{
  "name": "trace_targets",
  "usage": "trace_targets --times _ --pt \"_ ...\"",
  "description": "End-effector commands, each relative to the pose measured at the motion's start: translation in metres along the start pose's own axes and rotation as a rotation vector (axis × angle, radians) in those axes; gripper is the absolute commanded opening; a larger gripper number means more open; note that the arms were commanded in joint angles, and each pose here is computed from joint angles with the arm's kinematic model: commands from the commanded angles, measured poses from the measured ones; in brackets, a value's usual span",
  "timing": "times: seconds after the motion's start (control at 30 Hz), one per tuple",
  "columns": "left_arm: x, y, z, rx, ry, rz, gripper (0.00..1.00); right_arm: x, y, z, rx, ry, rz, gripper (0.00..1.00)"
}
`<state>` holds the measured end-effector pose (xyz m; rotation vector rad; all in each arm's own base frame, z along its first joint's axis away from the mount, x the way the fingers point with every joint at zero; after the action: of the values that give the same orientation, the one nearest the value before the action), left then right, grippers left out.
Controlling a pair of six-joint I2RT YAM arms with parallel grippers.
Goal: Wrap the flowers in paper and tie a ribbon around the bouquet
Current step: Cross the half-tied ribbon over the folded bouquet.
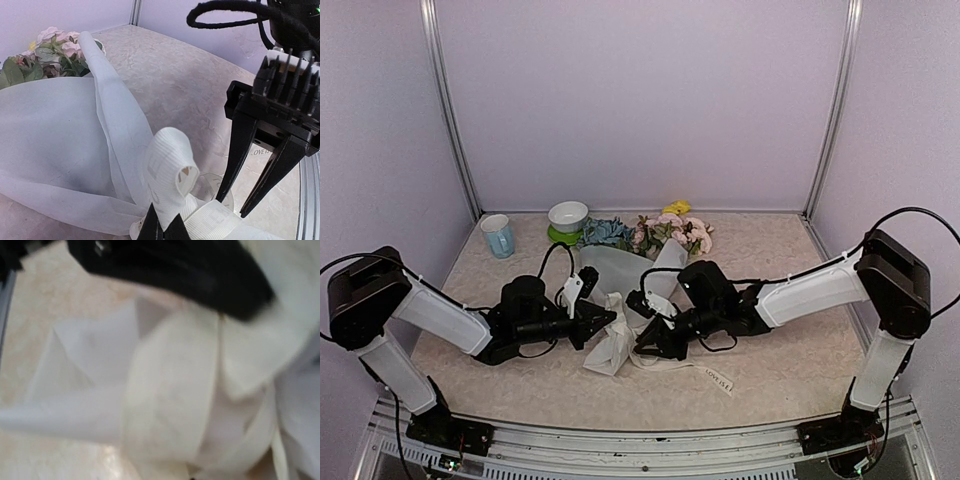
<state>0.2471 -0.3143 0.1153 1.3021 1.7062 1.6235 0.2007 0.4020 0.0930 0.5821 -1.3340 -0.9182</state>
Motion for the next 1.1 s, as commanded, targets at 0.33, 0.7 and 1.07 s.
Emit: trace_targets --times 0.33,0.7,1.07 --pt "0.000 0.007 -0.006 -0.002 -0.044 -0.044 0.00 -0.012 -0.015 -0.006 -0.105 -0.051 0.021 0.37" --pt "-0.001 0.015 -0.011 -0.009 -0.064 -0.063 0.00 -0.021 -0.024 -0.016 -0.126 -0.108 0.062 0.08" --pt "-0.017 0.043 -0.011 -0.135 -0.066 -0.149 0.00 0.032 0.012 -0.013 -0.103 -0.118 -0.014 0.00"
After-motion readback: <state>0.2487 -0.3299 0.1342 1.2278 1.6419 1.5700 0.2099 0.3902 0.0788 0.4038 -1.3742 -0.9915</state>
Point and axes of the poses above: each gripper's point midway between its finger pads, its own x axis back along the fingers, its own z axis along the line the jaws close on, y = z × x, the point moved 2 cm from there along x, back along the fingers, and after that the axes turned 2 degrees about x, right-handed, at the moved point
